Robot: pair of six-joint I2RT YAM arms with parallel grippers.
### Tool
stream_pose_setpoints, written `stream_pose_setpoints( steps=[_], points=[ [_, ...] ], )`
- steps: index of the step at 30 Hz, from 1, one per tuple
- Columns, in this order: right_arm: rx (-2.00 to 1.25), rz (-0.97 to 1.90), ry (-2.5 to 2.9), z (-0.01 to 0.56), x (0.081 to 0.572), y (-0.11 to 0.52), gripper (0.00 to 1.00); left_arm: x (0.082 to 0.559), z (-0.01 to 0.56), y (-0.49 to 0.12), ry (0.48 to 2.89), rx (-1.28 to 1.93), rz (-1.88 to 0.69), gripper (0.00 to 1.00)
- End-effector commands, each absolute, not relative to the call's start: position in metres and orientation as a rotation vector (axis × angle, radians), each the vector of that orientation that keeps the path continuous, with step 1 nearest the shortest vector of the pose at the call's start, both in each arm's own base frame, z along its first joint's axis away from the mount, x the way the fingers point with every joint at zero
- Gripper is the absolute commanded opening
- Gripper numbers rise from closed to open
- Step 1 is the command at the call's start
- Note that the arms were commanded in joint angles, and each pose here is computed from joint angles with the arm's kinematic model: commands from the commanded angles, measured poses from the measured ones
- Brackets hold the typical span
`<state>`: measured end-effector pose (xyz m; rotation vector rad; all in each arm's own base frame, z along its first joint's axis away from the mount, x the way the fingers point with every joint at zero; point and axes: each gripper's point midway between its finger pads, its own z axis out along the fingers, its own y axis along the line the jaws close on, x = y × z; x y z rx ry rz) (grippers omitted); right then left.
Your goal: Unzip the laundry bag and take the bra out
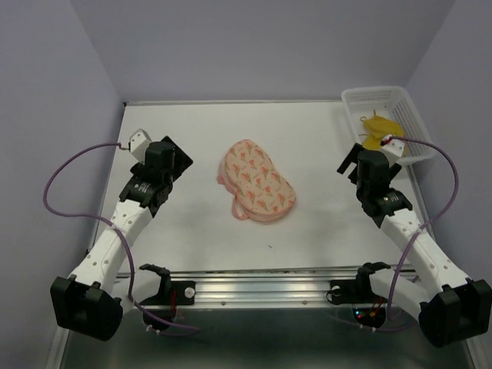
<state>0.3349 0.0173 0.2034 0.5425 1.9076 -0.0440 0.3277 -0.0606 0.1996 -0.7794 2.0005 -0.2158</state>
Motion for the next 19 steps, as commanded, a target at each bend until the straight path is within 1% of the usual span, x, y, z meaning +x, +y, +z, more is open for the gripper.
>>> stream_pose_setpoints(
  steps=[1, 9, 19],
  points=[
    [0.771, -0.245, 1.731, 0.21, 0.31, -0.035, 1.0, 0.308, 0.212, -0.017, 1.88, -0.908, -0.062, 0.99],
    [0.812, -0.279, 1.711, 0.208, 0.297, -0.044, 1.0, 0.299, 0.22, -0.008, 1.828, -0.919, -0.064, 0.99],
    [0.812, -0.284, 1.699, 0.209, 0.295, -0.045, 1.0, 0.3, 0.211, -0.012, 1.851, -0.912, -0.075, 0.99]
  ],
)
